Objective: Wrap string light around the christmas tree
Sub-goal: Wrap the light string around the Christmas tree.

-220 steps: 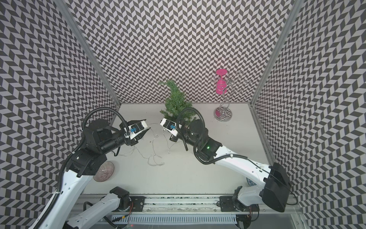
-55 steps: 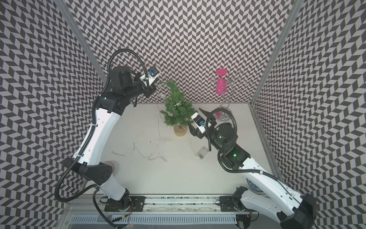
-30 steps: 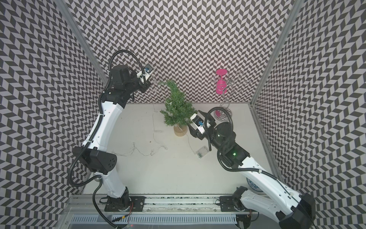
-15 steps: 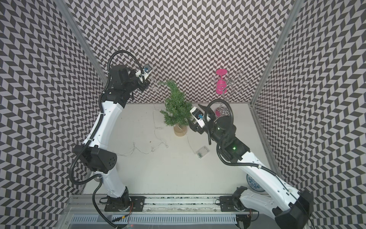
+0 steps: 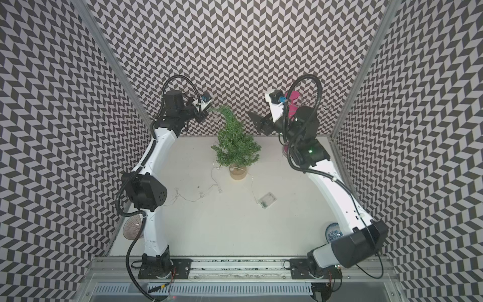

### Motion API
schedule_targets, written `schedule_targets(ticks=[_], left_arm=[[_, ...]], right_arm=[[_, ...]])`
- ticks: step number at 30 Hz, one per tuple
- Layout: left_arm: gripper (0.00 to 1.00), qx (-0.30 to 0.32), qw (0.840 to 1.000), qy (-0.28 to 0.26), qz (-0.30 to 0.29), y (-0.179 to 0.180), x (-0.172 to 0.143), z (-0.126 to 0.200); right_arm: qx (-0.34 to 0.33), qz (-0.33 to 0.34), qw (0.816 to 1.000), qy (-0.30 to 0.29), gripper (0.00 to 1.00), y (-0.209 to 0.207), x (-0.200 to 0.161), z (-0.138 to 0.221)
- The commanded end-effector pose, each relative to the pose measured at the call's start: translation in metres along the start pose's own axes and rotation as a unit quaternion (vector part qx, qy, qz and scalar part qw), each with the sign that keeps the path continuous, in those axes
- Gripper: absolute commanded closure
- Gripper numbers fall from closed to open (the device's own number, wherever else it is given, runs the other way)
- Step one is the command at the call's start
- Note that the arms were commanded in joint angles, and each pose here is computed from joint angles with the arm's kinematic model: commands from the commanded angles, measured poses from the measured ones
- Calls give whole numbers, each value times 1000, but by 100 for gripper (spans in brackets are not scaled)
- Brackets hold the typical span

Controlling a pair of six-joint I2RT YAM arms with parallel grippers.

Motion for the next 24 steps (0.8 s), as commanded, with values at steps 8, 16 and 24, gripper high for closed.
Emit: schedule_targets(ticks=[8,16,24], left_arm=[[100,36,998,-32,-34,28,16,6],[100,13,998,-60,-34,24,16,3],[100,-68,988,-137,-12,3,15,-12]], right_arm=[[118,-161,979,32,25,-40,-58,-40],[162,-186,968,46,27,-43,-83,-66],[228,-237,943,43,30,-50,-89,-96]])
Point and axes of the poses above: each gripper's point midway between its finger pads, its own z axis back along the fingers, its own y axis along the line the jaws close on, x = y × z, the point moved 3 cm from there along z, back along the fingers, and after that the axes turned 5 degrees about z, right-handed, at the moved point
